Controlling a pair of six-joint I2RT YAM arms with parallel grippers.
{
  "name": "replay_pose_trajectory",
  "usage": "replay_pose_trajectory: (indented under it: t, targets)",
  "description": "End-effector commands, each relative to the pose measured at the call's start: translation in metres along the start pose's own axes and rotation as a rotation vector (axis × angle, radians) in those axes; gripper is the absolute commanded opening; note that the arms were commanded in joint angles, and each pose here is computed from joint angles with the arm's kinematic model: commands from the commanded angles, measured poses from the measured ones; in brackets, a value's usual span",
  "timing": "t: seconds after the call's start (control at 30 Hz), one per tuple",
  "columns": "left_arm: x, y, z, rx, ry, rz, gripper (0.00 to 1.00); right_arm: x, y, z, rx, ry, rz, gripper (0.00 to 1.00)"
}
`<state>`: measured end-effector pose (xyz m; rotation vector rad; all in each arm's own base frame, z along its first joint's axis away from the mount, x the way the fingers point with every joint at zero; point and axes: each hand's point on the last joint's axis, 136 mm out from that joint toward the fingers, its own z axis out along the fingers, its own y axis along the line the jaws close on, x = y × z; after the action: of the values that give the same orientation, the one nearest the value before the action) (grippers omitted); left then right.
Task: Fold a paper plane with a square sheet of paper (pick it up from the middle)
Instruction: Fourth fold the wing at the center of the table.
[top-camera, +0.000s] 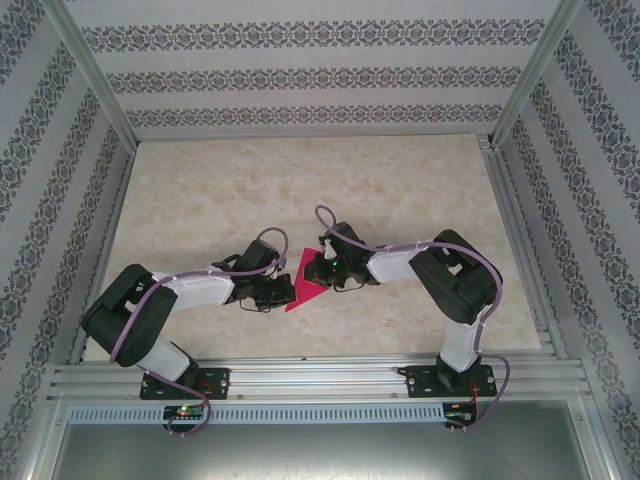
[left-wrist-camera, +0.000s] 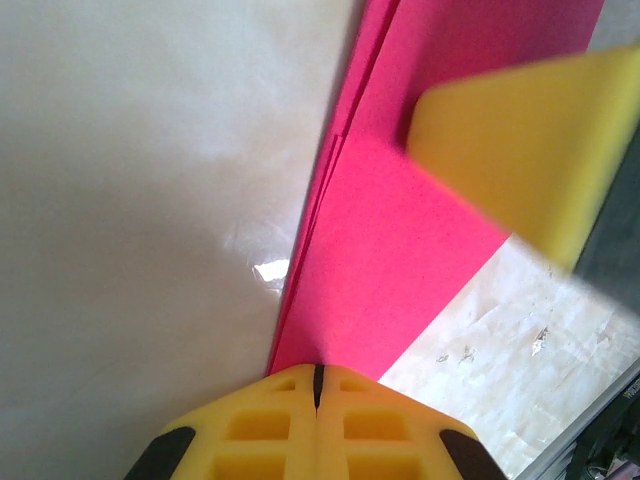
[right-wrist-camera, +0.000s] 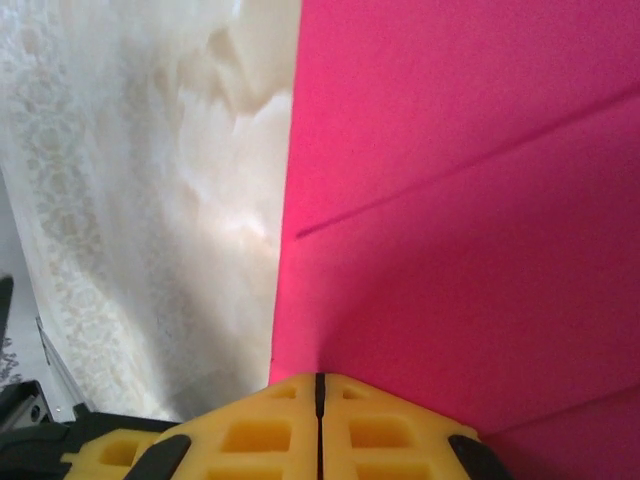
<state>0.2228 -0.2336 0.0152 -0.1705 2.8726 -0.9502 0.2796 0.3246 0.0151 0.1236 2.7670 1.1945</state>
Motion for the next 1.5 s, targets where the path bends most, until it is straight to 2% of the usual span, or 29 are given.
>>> replay_pose_trajectory:
  t: [0.0,0.13,0.5,0.63,0.77,0.87,1.0,1.13,1.33,1.47]
  targets:
    - [0.036,0.054,0.002,-0.191,0.094,-0.061,0.04,-0.039,-0.05,-0.007,0.142,-0.113,0.04,0.07]
    - [0.037,0.055,0.001,-0.193,0.091,-0.059,0.04,-0.056,-0.058,-0.014,0.134,-0.133,0.064,0.07]
    - [0.036,0.051,0.002,-0.187,0.1,-0.049,0.04,-0.088,-0.037,-0.064,0.177,-0.201,-0.021,0.09]
    - [0.033,0.051,0.002,-0.193,0.093,-0.048,0.04,-0.078,-0.004,-0.068,0.091,-0.203,-0.054,0.1]
    - [0.032,0.049,0.003,-0.19,0.098,-0.049,0.04,-0.055,0.02,-0.05,0.022,-0.165,-0.066,0.1]
    - [0.032,0.049,0.003,-0.193,0.1,-0.045,0.04,-0.04,0.023,-0.034,0.043,-0.146,-0.083,0.11]
    - [0.032,0.049,0.003,-0.194,0.103,-0.044,0.04,-0.034,0.002,-0.014,0.068,-0.122,-0.045,0.11]
    - [0.033,0.05,0.003,-0.196,0.108,-0.042,0.04,-0.04,-0.032,-0.011,0.119,-0.134,-0.001,0.1]
    - [0.034,0.051,0.002,-0.199,0.107,-0.041,0.04,-0.063,-0.061,-0.031,0.129,-0.18,0.045,0.1]
    - [0.033,0.049,0.002,-0.196,0.108,-0.042,0.04,-0.078,-0.054,-0.049,0.096,-0.214,0.036,0.11]
